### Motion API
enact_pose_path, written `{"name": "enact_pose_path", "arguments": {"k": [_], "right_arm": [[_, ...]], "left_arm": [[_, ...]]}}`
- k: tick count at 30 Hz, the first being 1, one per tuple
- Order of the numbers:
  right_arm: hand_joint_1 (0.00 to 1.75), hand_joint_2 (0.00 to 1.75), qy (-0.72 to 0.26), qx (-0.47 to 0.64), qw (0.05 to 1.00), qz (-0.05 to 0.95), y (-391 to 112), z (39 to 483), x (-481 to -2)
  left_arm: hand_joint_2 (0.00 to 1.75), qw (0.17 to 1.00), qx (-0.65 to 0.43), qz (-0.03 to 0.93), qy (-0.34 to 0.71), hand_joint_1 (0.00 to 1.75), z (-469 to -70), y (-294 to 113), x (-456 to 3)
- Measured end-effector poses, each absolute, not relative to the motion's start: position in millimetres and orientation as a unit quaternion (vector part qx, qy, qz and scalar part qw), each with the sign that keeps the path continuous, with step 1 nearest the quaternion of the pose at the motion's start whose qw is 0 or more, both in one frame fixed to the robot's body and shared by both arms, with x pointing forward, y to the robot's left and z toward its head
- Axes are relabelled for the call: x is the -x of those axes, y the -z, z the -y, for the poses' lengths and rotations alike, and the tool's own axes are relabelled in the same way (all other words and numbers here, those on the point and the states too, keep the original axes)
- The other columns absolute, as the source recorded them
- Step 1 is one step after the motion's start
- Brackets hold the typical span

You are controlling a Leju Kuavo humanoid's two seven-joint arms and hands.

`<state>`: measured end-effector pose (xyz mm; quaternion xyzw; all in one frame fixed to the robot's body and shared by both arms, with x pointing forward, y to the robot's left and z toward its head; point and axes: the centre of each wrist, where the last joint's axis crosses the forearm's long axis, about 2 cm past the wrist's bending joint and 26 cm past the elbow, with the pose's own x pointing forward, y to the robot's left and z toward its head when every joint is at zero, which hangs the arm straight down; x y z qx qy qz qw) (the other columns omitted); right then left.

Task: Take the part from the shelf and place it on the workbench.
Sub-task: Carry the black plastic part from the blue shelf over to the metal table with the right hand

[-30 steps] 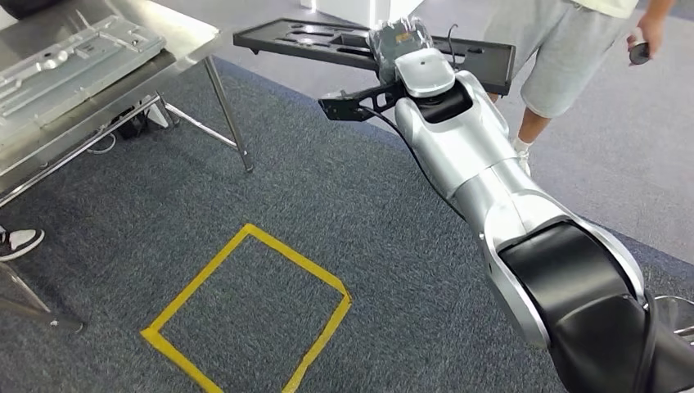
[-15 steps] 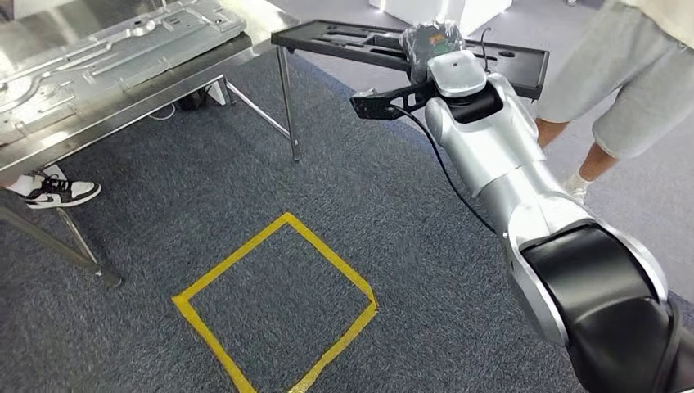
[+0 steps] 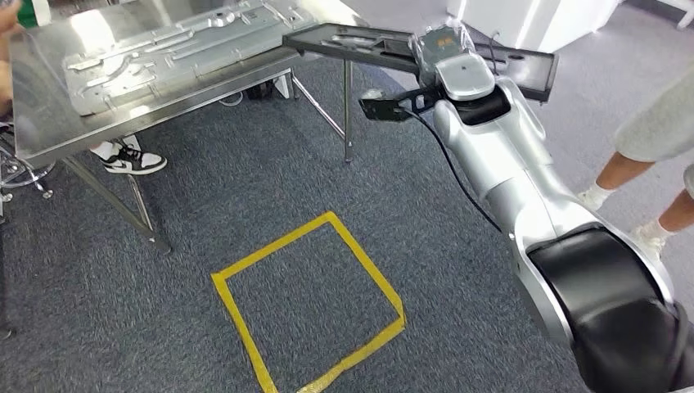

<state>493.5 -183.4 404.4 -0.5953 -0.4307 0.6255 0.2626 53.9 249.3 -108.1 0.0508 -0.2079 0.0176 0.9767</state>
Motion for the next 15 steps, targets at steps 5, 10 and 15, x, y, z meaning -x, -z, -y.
{"name": "enact_pose_path", "arguments": {"k": [5,10,15], "right_arm": [[1.75,1.75,-0.628,0.594,0.264,0.429,-401.0,184.5,-493.4],[1.75,1.75,-0.628,0.594,0.264,0.428,-400.9,186.2,-493.7],[1.75,1.75,-0.629,0.592,0.26,0.432,-402.4,187.8,-493.6]], "left_arm": [[1.75,0.976,-0.049,0.21,-0.014,0.0,-248.8,108.0,-54.4],[1.75,0.975,-0.045,0.216,-0.009,0.0,-248.7,107.9,-55.0],[1.75,0.975,-0.041,0.217,-0.003,0.0,-247.8,107.9,-55.1]]}}
